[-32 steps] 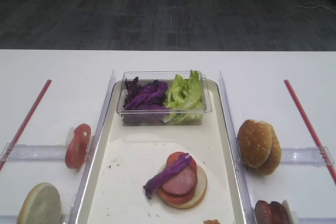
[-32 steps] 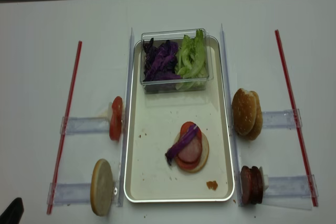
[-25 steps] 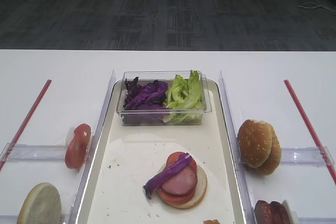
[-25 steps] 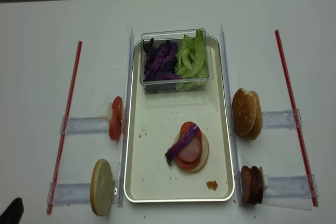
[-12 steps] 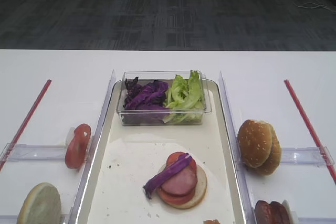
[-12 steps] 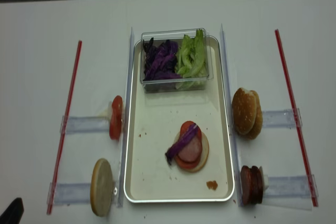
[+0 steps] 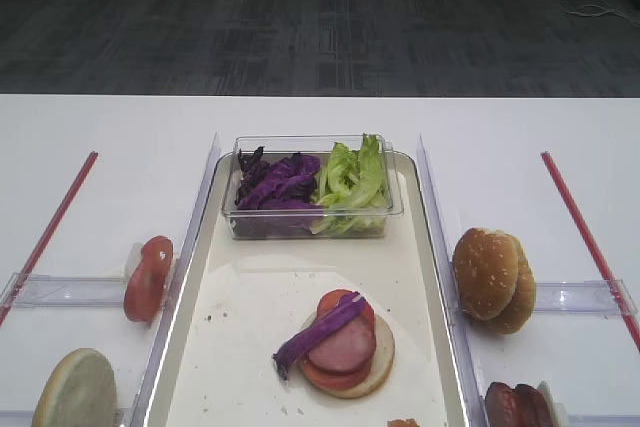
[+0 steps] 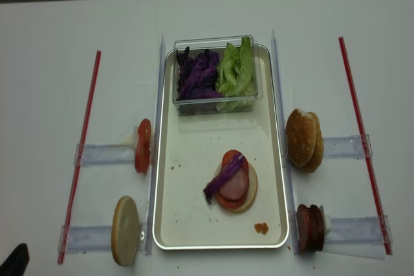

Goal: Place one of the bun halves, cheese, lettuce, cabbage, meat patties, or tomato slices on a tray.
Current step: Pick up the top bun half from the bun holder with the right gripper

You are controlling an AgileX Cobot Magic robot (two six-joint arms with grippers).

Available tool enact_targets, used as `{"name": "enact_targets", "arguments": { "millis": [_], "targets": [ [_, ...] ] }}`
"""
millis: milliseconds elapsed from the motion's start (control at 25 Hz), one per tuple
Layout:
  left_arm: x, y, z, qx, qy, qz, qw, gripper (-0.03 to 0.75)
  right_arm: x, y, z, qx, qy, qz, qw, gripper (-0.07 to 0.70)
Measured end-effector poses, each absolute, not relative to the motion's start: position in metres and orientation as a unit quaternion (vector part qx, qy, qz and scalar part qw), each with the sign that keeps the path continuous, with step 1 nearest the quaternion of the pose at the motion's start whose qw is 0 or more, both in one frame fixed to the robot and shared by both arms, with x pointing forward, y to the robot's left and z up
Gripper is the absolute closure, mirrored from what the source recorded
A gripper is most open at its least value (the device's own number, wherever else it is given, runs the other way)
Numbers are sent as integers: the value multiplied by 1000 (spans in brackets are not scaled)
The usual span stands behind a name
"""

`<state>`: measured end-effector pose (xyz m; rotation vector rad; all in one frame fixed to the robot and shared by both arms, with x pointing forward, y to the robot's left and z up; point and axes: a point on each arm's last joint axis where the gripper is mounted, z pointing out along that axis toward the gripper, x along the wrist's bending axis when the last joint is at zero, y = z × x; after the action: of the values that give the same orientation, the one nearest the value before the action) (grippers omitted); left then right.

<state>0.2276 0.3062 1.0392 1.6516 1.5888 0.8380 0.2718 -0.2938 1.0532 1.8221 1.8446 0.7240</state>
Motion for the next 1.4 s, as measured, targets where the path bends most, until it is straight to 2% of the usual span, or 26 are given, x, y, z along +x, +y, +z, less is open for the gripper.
{"name": "enact_targets", "arguments": {
  "millis": [440, 1040, 1400],
  "targets": [
    [228, 306, 1039, 636, 611, 323, 344, 319, 319, -288, 1095, 706, 656, 232, 135, 150],
    [228, 306, 1039, 636, 612, 322, 343, 319, 413, -284, 1113, 723, 663, 182, 69, 150],
    [228, 306, 1038, 636, 612, 321, 342, 319, 446, -281, 1120, 720, 666, 187, 59, 150]
  ]
}}
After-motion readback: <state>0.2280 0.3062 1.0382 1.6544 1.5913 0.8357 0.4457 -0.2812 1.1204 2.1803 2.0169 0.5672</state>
